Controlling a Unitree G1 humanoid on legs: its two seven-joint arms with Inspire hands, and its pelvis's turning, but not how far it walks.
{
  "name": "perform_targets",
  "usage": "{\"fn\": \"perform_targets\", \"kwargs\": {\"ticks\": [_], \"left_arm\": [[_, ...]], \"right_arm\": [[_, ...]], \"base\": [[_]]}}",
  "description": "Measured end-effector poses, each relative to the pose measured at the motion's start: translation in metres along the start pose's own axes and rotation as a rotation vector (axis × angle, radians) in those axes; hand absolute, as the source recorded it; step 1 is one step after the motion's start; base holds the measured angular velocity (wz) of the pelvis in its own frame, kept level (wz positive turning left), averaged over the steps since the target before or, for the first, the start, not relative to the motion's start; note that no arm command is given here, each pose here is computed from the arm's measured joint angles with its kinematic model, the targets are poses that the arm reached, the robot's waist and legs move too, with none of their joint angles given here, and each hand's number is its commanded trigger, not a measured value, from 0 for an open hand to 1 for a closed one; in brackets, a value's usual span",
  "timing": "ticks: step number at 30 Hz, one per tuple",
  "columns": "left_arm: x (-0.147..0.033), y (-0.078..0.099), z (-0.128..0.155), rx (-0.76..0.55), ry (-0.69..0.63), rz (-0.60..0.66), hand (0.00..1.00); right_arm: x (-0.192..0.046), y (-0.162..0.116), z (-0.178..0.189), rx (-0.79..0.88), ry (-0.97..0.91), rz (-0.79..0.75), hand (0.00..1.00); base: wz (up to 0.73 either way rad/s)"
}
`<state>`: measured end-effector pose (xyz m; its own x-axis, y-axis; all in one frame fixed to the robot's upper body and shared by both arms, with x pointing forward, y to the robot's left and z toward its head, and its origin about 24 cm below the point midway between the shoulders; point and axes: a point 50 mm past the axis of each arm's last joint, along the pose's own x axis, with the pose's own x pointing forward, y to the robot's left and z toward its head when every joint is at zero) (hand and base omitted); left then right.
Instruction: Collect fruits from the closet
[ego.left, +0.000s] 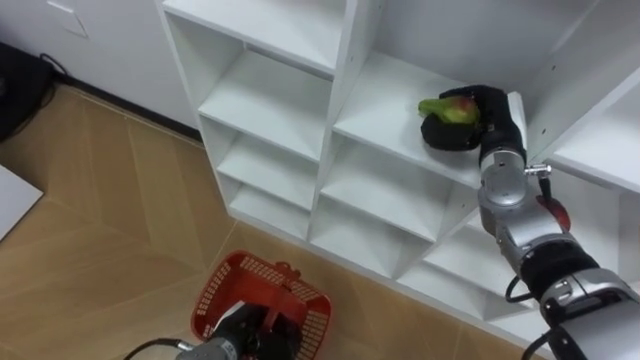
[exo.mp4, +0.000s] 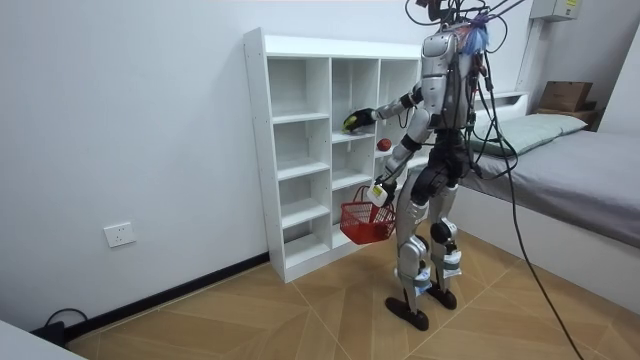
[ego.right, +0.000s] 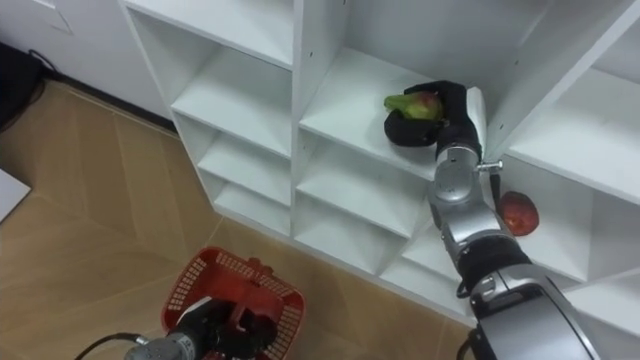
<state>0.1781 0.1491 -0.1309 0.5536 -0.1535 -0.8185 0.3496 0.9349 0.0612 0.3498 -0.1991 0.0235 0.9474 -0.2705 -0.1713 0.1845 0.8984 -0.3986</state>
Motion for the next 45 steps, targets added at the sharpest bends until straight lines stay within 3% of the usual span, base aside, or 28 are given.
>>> {"fn": "perform_targets", "kwargs": {"ticks": [12,20,27,31,45], "left_arm": [[0.000,0.002,-0.004,-0.035,0.016,0.007,1.00],[0.002,-0.003,-0.001,-0.071,0.009,0.045,1.00],[0.002,-0.001,0.005,-0.127,-0.031,0.081,1.00],[0.002,0.000,0.007,-0.147,-0.045,0.114,1.00],[0.000,-0.004,0.009,-0.200,-0.095,0.128,1.00]], "right_arm": [[0.001,0.000,0.003,0.037,-0.003,-0.006,1.00],[-0.010,0.011,-0.007,0.093,0.011,0.075,1.00],[-0.035,0.035,-0.010,0.143,-0.032,0.219,1.00],[-0.064,0.046,-0.029,0.115,-0.010,0.326,1.00],[-0.115,0.054,-0.049,0.063,-0.034,0.502,1.00]], "base": [[0.00],[-0.03],[-0.17],[-0.08],[-0.25]]}}
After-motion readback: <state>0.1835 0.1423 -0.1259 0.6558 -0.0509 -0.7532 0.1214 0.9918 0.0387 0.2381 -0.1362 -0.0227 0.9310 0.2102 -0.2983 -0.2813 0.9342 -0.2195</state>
